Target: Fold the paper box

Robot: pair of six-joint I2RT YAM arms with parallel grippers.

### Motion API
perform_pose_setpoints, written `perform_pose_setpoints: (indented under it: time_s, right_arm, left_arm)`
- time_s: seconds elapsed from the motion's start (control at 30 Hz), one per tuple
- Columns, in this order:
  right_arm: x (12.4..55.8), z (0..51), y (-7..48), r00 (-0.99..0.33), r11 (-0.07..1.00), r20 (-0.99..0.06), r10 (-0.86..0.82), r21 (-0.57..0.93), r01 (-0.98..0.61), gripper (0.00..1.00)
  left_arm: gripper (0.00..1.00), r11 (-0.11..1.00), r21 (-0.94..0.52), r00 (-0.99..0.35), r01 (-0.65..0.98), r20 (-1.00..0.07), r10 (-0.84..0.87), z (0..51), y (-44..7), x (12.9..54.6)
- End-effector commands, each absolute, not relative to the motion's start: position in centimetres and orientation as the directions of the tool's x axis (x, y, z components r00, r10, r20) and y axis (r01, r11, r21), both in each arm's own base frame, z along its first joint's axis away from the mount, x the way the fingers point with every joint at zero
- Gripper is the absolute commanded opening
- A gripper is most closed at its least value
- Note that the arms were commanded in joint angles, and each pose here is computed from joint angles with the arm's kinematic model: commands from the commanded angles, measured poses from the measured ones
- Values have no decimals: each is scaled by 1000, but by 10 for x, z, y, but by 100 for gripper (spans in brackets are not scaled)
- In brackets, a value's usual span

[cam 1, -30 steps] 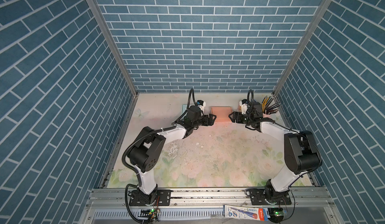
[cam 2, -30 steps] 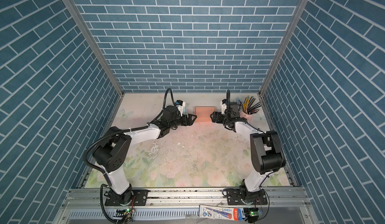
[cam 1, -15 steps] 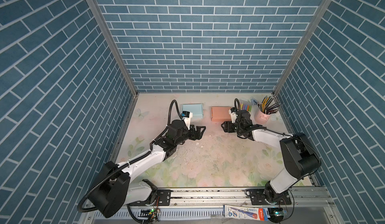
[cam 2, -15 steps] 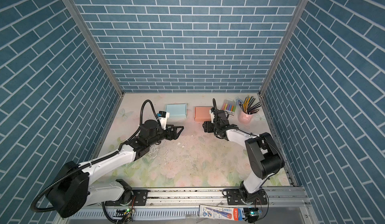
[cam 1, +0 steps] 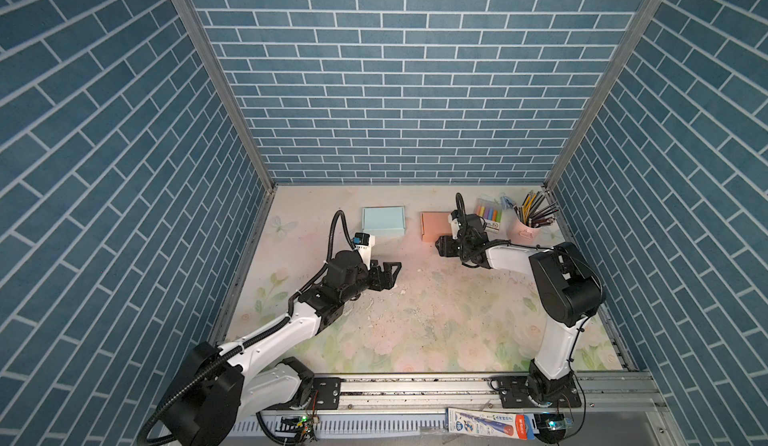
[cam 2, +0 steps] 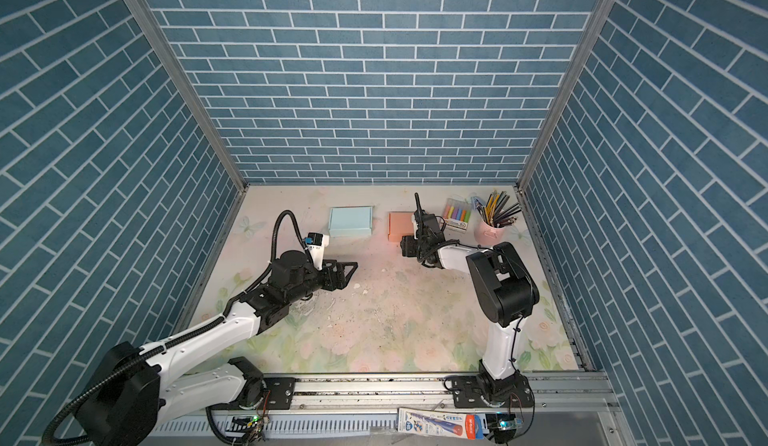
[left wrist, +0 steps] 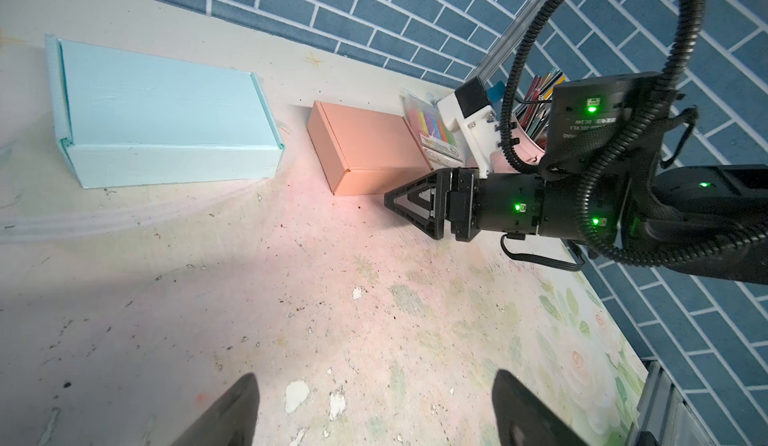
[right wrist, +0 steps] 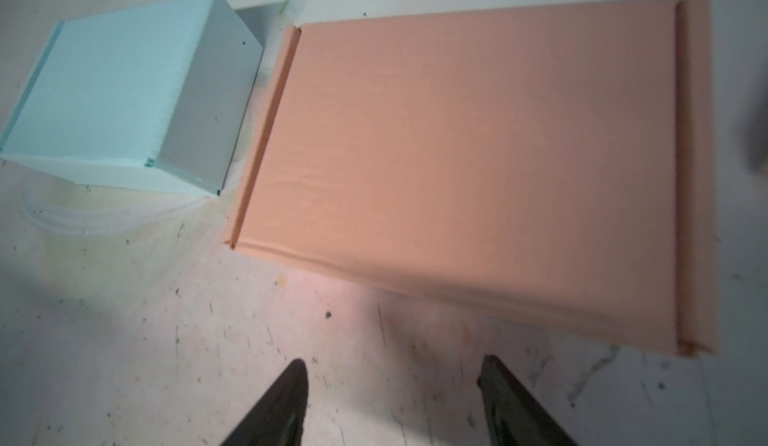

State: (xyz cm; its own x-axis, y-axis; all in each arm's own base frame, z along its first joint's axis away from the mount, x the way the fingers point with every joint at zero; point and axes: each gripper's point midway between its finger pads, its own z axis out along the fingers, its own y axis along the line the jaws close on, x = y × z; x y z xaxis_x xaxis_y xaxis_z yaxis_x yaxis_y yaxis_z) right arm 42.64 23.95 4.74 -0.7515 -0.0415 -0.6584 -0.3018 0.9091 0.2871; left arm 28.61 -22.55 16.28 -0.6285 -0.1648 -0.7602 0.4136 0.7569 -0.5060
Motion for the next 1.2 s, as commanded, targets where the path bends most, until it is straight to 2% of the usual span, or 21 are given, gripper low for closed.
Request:
perform_pose_setpoints:
  time_s: [0.0, 0.67, 1.17]
  right_arm:
    - [438, 47, 244, -751, 913, -660, -1, 306, -270, 67]
    - [455, 43, 248, -749, 921, -663, 17, 303, -247, 66]
    - [468, 38, 266, -754, 893, -652, 80, 383, -236, 65]
  left_arm:
    - [88, 764, -507, -620, 399, -763, -183, 163, -219, 285]
    - [88, 796, -491, -591, 353, -777, -217, 167, -190, 277]
    - [88, 807, -492, -591, 327, -773, -231, 161, -178, 270]
